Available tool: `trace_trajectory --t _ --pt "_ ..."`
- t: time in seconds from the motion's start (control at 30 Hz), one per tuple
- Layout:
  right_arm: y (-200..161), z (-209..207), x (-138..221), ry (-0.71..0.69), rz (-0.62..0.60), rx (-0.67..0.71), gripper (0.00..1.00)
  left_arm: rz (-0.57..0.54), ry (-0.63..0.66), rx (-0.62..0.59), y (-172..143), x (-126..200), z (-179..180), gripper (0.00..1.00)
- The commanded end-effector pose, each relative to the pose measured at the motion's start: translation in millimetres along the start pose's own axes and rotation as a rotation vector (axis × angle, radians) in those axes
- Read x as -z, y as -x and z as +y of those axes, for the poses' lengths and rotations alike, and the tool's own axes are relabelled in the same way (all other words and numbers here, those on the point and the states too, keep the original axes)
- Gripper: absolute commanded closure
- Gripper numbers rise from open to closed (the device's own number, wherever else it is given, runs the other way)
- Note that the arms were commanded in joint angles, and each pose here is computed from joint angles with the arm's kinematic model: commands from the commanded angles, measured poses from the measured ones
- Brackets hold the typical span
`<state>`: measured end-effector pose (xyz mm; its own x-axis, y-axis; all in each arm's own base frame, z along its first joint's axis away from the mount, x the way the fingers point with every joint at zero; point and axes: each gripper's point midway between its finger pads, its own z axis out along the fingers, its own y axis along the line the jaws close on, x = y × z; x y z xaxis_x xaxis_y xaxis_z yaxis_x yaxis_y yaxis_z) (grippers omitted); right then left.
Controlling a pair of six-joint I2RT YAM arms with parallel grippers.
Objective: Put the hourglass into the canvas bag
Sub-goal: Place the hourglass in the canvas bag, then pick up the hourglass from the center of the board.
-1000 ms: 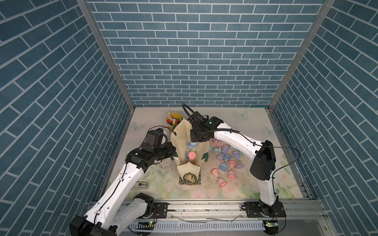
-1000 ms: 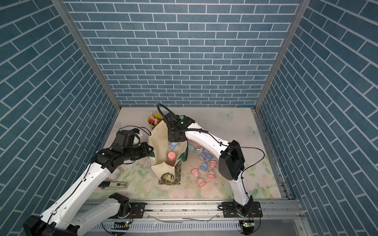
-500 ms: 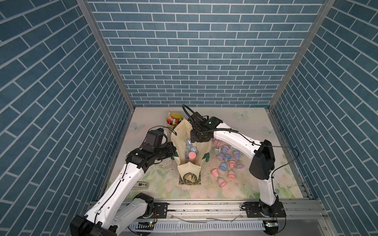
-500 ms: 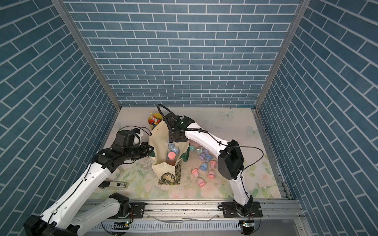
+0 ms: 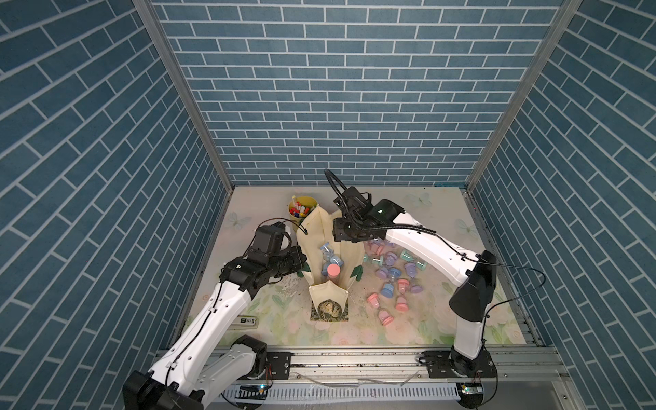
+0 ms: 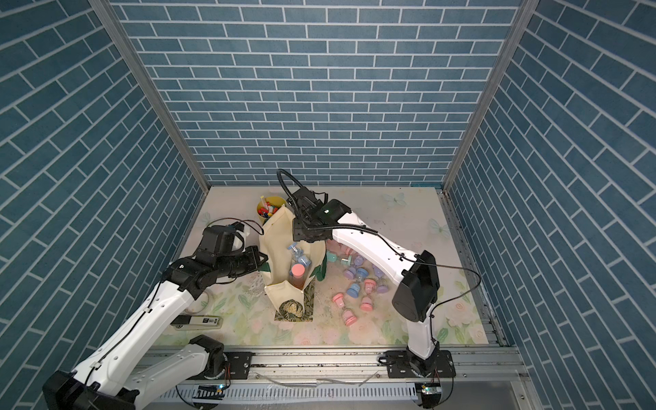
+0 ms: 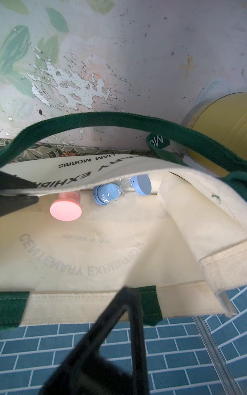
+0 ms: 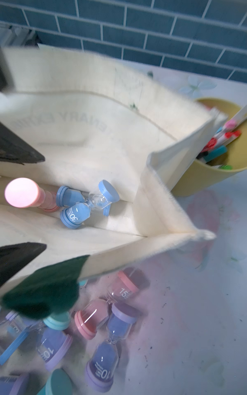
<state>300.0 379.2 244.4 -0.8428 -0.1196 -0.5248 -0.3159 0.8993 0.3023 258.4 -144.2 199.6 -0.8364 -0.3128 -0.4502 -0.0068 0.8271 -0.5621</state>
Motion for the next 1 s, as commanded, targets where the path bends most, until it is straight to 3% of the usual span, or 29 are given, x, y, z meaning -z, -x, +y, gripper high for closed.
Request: trace_trajectory --t 0.0,0.23,0.4,0.67,0.97 --pt "8 -1 32 0.02 -0.073 0.017 0.41 0.01 0.017 -0.001 -1 -6 6 0.93" --pt "7 -42 79 -0.085 -0.18 -0.007 0.39 0.0 0.03 -0.008 4 -4 5 0.93" --pt "-11 -99 98 -0.18 -0.193 -0.101 0.37 -0.004 0.026 -0.008 5 -4 3 0.83" --pt "-90 -197 75 -0.316 0.006 -0.273 0.37 -0.005 0.028 -0.008 4 1 3 0.76" --pt "-153 -242 45 -0.393 0.174 -0.348 0.37 -0.005 0.024 -0.001 2 1 4 0.76"
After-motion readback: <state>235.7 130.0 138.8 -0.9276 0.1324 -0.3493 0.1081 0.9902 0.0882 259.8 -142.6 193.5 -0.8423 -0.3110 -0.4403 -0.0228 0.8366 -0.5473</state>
